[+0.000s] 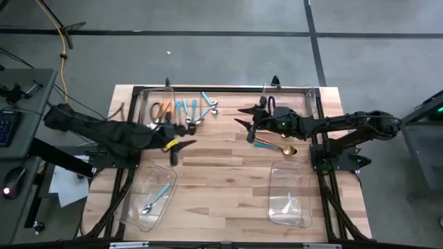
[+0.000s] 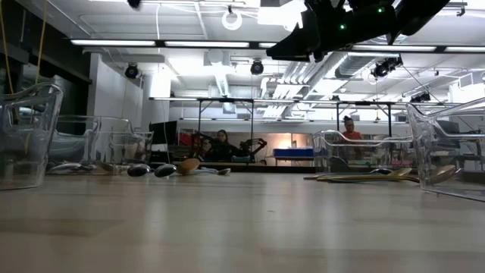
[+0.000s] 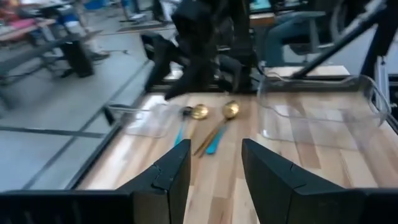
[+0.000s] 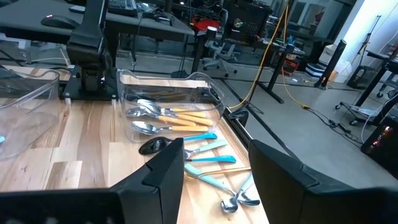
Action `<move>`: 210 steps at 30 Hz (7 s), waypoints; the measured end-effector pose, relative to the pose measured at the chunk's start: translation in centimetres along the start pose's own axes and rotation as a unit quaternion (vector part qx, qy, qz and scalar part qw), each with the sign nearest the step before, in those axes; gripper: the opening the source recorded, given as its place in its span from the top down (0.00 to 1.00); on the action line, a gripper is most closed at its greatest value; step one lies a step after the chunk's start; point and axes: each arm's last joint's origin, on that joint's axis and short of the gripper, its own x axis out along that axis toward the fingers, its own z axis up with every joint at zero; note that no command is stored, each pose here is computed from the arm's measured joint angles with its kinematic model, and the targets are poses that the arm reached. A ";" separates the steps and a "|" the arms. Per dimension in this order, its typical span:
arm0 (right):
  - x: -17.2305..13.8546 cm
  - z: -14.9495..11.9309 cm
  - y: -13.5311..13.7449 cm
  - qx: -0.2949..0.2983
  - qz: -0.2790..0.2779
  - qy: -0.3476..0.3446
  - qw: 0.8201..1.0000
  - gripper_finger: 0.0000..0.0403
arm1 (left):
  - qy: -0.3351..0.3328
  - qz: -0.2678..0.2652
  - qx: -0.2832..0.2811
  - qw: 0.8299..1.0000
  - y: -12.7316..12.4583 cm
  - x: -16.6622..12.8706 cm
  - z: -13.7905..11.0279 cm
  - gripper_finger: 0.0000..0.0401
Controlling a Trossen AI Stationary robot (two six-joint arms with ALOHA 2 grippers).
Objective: Sort silverware by color (type)
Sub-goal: Put the light blue spoon into the bottom left transparent bin
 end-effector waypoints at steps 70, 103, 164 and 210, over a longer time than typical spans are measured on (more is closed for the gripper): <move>0.0 0.1 0.5 0.069 0.082 -0.011 0.994 0.59 | -0.170 -0.053 0.003 0.984 5.1 5.8 -7.0 0.67; 18.0 -6.8 -1.2 0.106 -0.064 0.286 0.950 0.59 | -0.206 -0.050 0.001 0.977 5.1 5.6 -6.3 0.67; 19.5 -10.8 7.0 0.060 -0.144 0.502 0.851 1.00 | -0.207 -0.055 -0.022 0.976 5.1 5.5 -6.3 0.67; 10.4 -6.9 16.1 -0.245 0.170 0.569 0.766 1.00 | -0.213 -0.085 -0.078 0.970 5.3 3.4 -5.3 0.67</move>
